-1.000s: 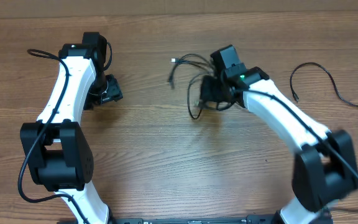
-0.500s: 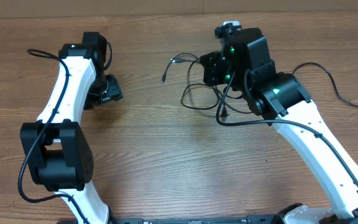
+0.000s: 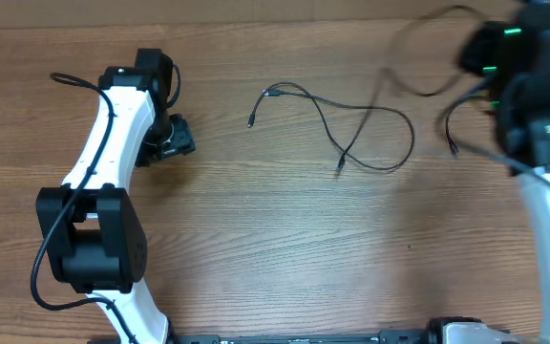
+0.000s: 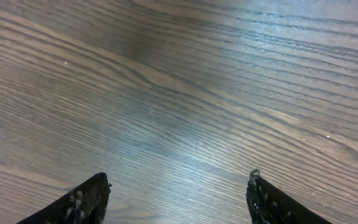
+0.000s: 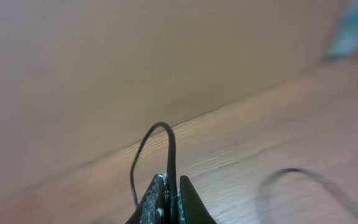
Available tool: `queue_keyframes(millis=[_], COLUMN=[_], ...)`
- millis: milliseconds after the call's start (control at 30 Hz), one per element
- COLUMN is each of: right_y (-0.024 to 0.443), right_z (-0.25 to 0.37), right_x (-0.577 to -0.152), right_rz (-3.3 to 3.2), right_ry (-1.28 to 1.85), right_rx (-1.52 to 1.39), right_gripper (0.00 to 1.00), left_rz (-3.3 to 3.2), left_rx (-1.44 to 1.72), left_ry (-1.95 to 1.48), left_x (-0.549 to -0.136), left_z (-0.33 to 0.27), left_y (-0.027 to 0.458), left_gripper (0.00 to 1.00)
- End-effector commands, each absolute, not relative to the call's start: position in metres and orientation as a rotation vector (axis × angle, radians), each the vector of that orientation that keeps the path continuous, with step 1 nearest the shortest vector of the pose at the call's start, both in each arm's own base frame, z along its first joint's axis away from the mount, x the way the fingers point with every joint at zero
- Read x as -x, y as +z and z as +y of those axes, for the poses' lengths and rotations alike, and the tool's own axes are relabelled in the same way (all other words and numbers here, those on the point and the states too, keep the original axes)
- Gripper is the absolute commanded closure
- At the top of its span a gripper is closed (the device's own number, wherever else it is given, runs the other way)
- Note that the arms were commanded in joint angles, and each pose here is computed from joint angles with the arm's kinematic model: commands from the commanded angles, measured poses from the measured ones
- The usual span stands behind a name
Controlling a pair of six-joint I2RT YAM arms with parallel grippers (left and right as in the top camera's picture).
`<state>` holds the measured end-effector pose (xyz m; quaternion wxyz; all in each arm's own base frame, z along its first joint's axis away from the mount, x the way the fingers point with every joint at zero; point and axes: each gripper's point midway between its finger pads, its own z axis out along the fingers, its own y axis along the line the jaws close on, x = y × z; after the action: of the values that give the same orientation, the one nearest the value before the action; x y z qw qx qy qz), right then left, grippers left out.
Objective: Untangle cables
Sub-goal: 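Pull the cable rightward with the right gripper, stretching it out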
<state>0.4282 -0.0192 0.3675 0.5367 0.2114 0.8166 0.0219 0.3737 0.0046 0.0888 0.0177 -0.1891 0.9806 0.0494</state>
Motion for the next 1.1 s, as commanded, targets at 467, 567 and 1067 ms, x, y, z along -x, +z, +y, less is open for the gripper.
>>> queue_keyframes(millis=[467,567,1067], right_y=[0.389,0.364,0.230], right_z=[-0.286,-0.294,-0.287], right_x=[-0.332,-0.336,-0.362], right_rz=[1.554,1.607,1.998], right_ry=[-0.053,-0.054,0.061], right_rx=[-1.189,-1.239,-1.380], right_gripper=[0.96,0.96,0.44], left_rz=[3.017,3.017,3.029], left_rx=[0.517,0.517,0.518], left_ry=[0.122,0.122,0.127], left_x=[-0.380,-0.380,-0.377], left_z=[-0.009,-0.009,-0.009], left_y=[0.099,0.099,0.099], left_gripper=[0.29,0.29,0.30])
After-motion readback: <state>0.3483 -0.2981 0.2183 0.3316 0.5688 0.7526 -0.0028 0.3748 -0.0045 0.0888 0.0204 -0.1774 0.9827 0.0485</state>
